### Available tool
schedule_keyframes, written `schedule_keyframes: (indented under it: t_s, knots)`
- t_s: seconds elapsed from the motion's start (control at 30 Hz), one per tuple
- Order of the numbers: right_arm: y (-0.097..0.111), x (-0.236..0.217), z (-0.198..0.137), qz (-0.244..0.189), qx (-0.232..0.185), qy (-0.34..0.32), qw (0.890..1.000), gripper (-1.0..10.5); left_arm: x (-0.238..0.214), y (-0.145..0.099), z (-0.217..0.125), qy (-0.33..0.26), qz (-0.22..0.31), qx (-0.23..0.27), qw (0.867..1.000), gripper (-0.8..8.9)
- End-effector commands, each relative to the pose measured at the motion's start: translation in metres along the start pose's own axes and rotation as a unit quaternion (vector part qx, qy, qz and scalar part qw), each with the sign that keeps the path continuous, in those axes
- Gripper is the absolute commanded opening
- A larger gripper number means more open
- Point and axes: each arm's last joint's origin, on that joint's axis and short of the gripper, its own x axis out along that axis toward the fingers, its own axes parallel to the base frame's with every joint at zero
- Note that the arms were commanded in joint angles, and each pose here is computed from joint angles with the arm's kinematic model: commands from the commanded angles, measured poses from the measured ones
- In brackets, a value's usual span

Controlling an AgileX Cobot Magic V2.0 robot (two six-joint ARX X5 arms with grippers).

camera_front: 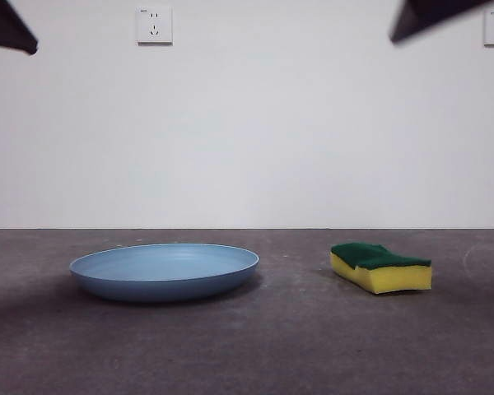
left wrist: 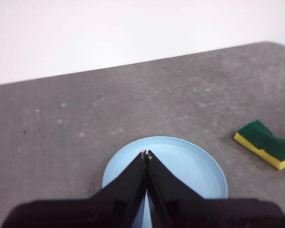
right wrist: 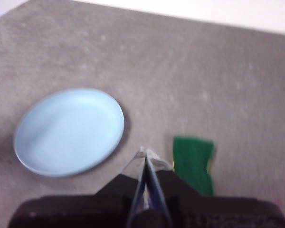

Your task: Pick up the plate,pick up the cloth,clean the plate with the cloth

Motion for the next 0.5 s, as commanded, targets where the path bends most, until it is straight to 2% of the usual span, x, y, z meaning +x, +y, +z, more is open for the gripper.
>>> schedule_keyframes:
  t_s: [0.03,0.13,0.5]
  knots:
    - [-0.004,-0.001,-0.035,0.002,0.024,0.005,1.0,-0.2,-0.006,0.002,-0.008,-0.028,-0.004,-0.053,0.998,-0.09]
    - [-0.008,-0.005,-0.052,-0.003,0.037,0.013,0.999,-0.2,-0.008,0.003,-0.012,-0.028,-0.004,-0.057,0.998,-0.08]
    - [-0.01,-0.01,-0.055,-0.006,0.038,0.021,0.999,-0.2,-0.002,0.002,-0.019,0.006,-0.001,-0.048,0.999,0.0]
